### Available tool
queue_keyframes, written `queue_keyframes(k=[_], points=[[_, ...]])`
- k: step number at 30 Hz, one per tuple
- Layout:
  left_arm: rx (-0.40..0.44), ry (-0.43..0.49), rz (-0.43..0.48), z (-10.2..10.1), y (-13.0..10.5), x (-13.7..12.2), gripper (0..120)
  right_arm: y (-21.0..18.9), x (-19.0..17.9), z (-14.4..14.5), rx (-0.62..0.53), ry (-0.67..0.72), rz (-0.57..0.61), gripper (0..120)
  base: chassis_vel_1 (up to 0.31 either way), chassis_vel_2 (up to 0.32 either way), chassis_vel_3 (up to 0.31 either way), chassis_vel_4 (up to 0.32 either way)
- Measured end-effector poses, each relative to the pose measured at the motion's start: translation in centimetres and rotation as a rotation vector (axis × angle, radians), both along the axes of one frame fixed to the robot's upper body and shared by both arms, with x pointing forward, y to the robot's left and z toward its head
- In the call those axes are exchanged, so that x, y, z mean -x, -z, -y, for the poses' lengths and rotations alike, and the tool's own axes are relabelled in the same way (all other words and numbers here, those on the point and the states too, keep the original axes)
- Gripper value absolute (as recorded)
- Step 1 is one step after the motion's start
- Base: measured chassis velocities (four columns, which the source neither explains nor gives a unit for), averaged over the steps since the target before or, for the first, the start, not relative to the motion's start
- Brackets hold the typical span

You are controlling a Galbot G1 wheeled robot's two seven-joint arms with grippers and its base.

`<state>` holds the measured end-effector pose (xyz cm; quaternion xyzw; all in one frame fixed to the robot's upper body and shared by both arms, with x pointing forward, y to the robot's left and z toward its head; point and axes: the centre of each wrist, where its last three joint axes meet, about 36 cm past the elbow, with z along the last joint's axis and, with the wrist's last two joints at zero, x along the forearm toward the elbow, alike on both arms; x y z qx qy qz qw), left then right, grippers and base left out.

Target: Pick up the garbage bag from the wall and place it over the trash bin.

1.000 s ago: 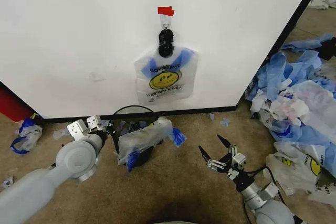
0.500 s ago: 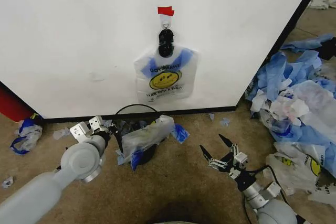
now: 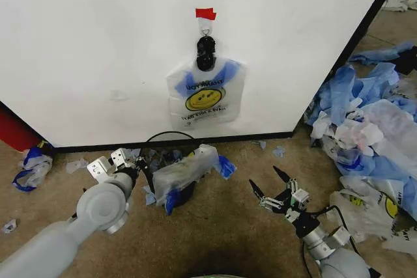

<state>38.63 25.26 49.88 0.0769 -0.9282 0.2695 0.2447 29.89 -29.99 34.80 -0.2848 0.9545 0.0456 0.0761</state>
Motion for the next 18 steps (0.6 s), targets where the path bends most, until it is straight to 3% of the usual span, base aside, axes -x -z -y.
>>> queue_keyframes(k=[18], points=[[-0.021,-0.018,-0.058,0.6,3.7,2.0,3,0.1,-0.1,0.2,0.003,0.004,0.001,96,0.0,0.0,0.0,0.0]])
